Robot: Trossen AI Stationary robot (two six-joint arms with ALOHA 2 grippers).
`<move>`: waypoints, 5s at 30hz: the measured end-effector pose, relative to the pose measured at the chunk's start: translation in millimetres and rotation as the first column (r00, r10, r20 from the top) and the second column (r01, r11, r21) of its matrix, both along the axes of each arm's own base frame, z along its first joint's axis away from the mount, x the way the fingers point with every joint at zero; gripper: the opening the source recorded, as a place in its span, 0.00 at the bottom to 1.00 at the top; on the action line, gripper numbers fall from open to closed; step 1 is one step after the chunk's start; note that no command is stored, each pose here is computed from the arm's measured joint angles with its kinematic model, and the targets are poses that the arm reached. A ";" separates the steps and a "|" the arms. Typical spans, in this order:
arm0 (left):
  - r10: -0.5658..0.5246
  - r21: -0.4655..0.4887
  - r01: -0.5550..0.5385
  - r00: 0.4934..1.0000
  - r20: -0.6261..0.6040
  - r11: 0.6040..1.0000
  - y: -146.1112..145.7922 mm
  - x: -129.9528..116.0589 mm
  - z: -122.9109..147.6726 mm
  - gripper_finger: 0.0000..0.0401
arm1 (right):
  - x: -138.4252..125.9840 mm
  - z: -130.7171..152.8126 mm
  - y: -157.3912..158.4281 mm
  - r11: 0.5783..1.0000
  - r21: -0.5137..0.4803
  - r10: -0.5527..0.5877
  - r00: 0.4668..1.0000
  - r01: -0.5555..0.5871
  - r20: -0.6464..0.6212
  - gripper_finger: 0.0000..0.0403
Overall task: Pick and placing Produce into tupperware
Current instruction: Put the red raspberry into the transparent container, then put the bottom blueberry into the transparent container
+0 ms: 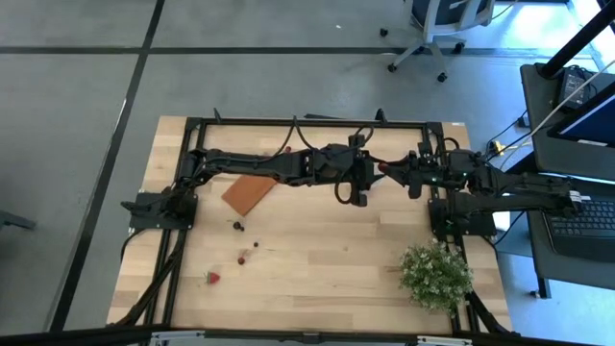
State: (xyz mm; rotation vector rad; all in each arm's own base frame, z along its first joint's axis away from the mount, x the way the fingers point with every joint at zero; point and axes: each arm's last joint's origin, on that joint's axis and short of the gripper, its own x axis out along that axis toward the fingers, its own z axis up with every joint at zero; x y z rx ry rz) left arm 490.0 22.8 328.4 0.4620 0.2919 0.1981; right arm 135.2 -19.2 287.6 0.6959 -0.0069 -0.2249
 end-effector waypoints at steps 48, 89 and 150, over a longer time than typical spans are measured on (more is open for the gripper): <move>0.191 -0.617 -0.484 0.856 -0.480 0.620 19.2 -183.1 -62.4 0.57 | 73.3 -85.9 -65.7 0.976 0.050 -0.092 0.617 0.210 -0.782 0.25; -0.020 -0.647 -0.598 0.726 -0.687 0.473 -12.9 -235.4 -104.2 0.57 | 113.8 28.6 -57.2 0.969 -0.245 -0.105 0.867 -0.020 -0.488 0.45; 0.065 -0.258 -0.887 0.305 -0.950 0.383 -112.1 -206.6 -195.8 0.26 | 112.6 39.6 -70.5 0.945 -0.326 -0.165 0.870 0.006 -0.464 0.44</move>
